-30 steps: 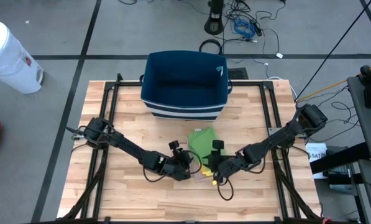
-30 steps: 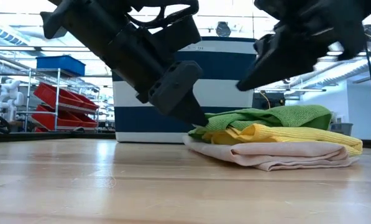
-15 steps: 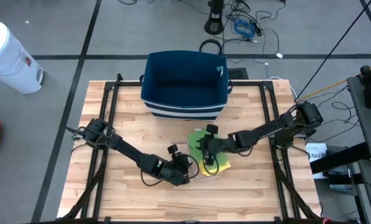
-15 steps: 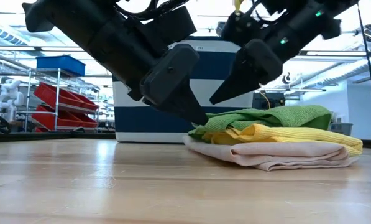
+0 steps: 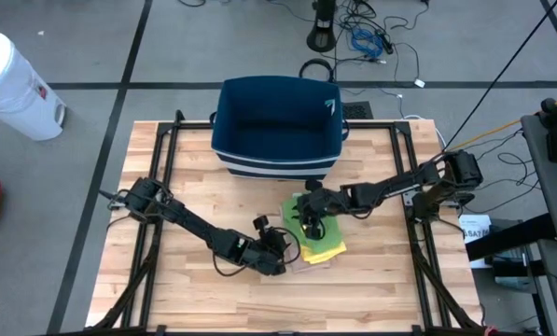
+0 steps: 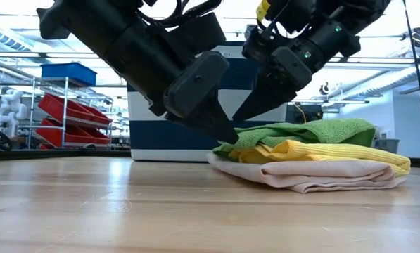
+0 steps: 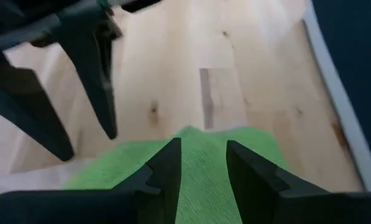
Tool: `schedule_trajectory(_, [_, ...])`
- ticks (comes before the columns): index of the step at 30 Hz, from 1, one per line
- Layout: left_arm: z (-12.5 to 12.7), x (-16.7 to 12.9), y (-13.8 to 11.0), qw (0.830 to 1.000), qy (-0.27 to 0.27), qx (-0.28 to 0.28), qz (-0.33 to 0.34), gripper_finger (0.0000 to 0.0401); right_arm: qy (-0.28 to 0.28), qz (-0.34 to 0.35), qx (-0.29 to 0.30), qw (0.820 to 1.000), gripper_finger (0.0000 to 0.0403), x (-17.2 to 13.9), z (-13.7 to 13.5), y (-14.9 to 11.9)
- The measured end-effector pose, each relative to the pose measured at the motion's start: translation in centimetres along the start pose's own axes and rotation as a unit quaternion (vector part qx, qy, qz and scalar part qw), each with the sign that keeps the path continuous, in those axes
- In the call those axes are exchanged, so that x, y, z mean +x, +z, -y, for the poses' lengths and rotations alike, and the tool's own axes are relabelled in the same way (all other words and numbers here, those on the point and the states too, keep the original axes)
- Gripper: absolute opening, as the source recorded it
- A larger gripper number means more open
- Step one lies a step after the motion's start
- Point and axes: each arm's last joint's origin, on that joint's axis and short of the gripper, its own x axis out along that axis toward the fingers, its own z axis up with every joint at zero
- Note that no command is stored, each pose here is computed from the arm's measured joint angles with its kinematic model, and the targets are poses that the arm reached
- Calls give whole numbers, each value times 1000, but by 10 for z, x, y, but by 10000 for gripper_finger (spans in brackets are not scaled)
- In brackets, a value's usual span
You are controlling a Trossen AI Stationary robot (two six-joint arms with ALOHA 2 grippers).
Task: Fold towel
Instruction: Stack the green towel on top of the yellow towel
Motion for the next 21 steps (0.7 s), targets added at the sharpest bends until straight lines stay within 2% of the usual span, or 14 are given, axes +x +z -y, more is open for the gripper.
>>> schedule_trajectory(4, [0, 0, 0, 1000, -1, 0, 1, 163, 27, 13, 1, 1000, 114, 9, 0, 0])
schedule_trajectory(10, [0, 0, 0, 1000, -1, -4, 1, 163, 27, -9, -8, 1000, 114, 25, -2, -9])
schedule_trajectory(13, [0, 0, 0, 1000, -1, -4, 1, 163, 25, -8, -8, 1000, 107, 27, -2, -4])
schedule_trajectory(16, [0, 0, 0, 1000, -1, -4, 1, 163, 22, -5, -17, 1000, 81, 27, -2, 0])
schedule_trajectory(21, [0, 0, 0, 1000, -1, -3, 1, 163, 12, -25, -49, 998, 12, 26, -1, 1])
